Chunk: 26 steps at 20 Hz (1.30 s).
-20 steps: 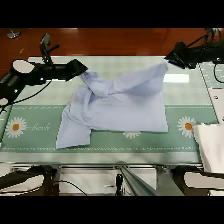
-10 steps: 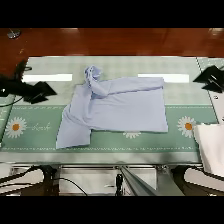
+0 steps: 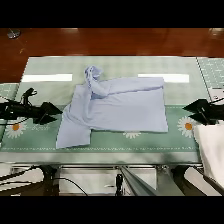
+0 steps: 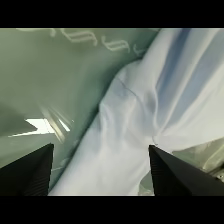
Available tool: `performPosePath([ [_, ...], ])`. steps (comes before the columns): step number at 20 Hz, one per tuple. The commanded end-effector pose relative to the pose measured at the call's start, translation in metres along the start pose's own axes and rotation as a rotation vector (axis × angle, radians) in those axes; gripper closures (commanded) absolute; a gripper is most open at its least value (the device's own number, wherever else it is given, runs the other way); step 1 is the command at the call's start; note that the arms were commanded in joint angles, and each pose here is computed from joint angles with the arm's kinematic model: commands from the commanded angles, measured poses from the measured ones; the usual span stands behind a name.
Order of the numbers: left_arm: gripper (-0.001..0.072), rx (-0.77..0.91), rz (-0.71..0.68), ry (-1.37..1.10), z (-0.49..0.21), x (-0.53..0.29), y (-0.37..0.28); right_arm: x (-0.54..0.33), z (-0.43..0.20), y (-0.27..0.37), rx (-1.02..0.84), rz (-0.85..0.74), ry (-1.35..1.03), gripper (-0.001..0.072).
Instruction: Fold the shirts.
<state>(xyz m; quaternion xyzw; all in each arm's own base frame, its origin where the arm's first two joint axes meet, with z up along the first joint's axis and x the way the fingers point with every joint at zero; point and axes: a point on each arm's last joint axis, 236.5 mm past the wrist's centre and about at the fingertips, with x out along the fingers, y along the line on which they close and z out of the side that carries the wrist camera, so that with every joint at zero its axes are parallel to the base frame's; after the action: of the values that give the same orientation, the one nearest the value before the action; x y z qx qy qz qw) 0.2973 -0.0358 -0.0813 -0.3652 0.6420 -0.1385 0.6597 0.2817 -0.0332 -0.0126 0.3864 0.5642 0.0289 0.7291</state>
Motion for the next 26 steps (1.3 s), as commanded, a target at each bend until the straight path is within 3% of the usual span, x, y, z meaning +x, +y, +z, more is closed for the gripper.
performPosePath([
  [1, 0.0006, 0.057, -0.02, 0.023, -0.006, 0.02, -0.011, 0.013, -0.016, 0.007, 0.023, 0.076, 0.01, 0.0085],
  [5, 0.001, 0.151, -0.016, 0.104, -0.023, 0.041, -0.025, 0.012, -0.015, 0.008, 0.024, 0.081, 0.008, 0.0085],
  [6, 0.0054, 0.157, -0.015, 0.121, -0.027, 0.045, -0.026, 0.012, -0.016, 0.008, 0.023, 0.078, 0.009, 0.0085],
  [8, 0.065, 0.166, -0.015, 0.136, -0.029, 0.048, -0.026, 0.013, -0.017, 0.004, 0.021, 0.063, 0.015, 0.0085],
  [9, 0.0685, 0.168, -0.015, 0.139, -0.03, 0.047, -0.026, 0.013, -0.02, -0.003, 0.021, 0.033, 0.028, 0.0085],
  [12, 0.0685, 0.169, -0.018, 0.147, -0.031, 0.046, -0.027, 0.01, -0.044, -0.045, 0.058, -0.152, 0.123, 0.0085],
  [19, 0.0685, 0.167, -0.018, 0.148, -0.032, 0.046, -0.027, 0.039, -0.09, -0.045, -0.051, -0.256, 0.328, 0.0085],
  [26, 0.0685, 0.157, -0.017, 0.146, -0.031, 0.046, -0.027, 0.091, -0.085, -0.01, -0.013, -0.136, 0.34, 0.0085],
])
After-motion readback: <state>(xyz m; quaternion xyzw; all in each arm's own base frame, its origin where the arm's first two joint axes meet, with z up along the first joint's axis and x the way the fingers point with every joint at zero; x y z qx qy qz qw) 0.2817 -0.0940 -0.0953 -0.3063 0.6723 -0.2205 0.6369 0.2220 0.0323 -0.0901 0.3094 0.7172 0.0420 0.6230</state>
